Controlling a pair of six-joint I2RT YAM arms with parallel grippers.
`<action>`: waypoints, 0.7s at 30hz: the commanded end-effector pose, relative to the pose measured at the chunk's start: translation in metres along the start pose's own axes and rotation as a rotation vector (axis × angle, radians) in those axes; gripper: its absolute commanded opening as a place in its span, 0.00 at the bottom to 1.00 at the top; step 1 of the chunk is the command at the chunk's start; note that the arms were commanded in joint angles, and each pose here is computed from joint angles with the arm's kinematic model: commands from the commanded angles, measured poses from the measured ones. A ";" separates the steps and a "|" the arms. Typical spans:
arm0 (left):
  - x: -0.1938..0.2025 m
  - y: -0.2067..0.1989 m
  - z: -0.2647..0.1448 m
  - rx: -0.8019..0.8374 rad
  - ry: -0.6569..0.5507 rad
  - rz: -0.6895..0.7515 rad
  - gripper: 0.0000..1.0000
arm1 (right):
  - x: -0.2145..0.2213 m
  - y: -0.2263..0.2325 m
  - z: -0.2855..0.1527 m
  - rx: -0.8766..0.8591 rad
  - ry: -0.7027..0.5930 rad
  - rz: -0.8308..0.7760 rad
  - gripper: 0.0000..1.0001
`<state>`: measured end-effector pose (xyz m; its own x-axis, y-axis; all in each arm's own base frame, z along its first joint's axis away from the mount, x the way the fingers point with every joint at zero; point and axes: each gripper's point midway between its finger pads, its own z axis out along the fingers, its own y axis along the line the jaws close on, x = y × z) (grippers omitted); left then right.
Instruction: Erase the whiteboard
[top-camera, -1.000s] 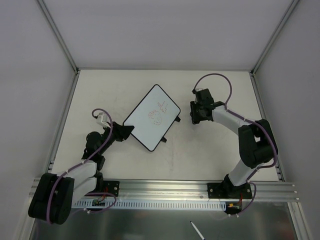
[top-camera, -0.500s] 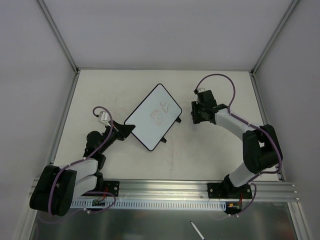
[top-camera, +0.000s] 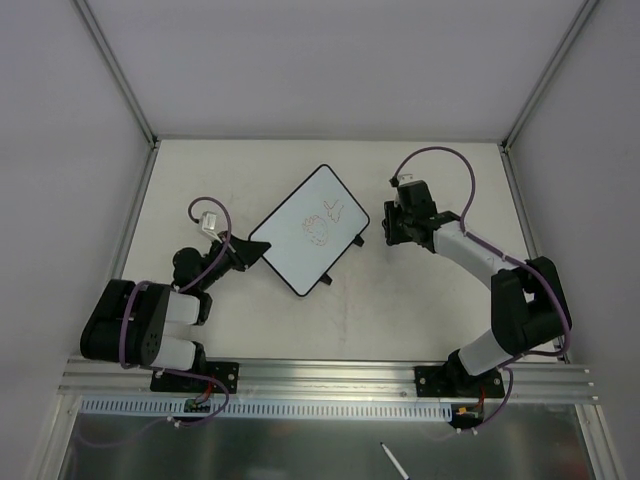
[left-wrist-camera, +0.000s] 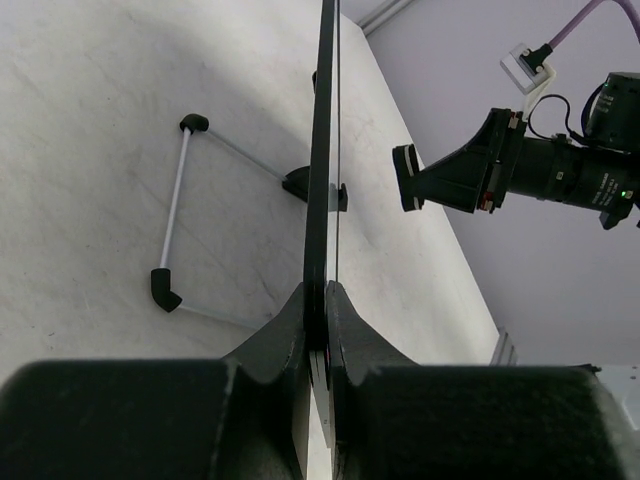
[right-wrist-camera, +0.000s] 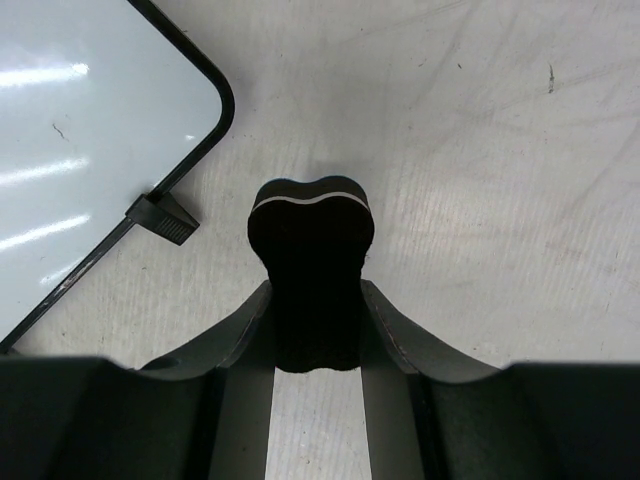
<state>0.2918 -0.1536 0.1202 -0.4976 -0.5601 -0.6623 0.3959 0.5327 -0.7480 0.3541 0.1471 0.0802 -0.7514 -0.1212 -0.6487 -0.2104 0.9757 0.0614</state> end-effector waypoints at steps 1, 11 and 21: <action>-0.010 0.008 0.002 0.062 -0.009 0.120 0.00 | -0.019 0.005 -0.011 -0.015 -0.082 0.015 0.00; -0.014 0.007 0.004 0.064 0.013 0.132 0.00 | -0.028 0.029 -0.019 -0.124 -0.150 -0.017 0.00; -0.020 0.007 -0.001 0.003 0.013 0.157 0.00 | -0.054 0.088 -0.039 -0.283 -0.300 -0.155 0.00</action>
<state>0.2925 -0.1509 0.1309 -0.5280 -0.5176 -0.6734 0.4448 0.5069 -0.7384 0.3438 0.2116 0.1157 -0.6076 -0.1709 -0.7757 -0.4242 0.8955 0.1350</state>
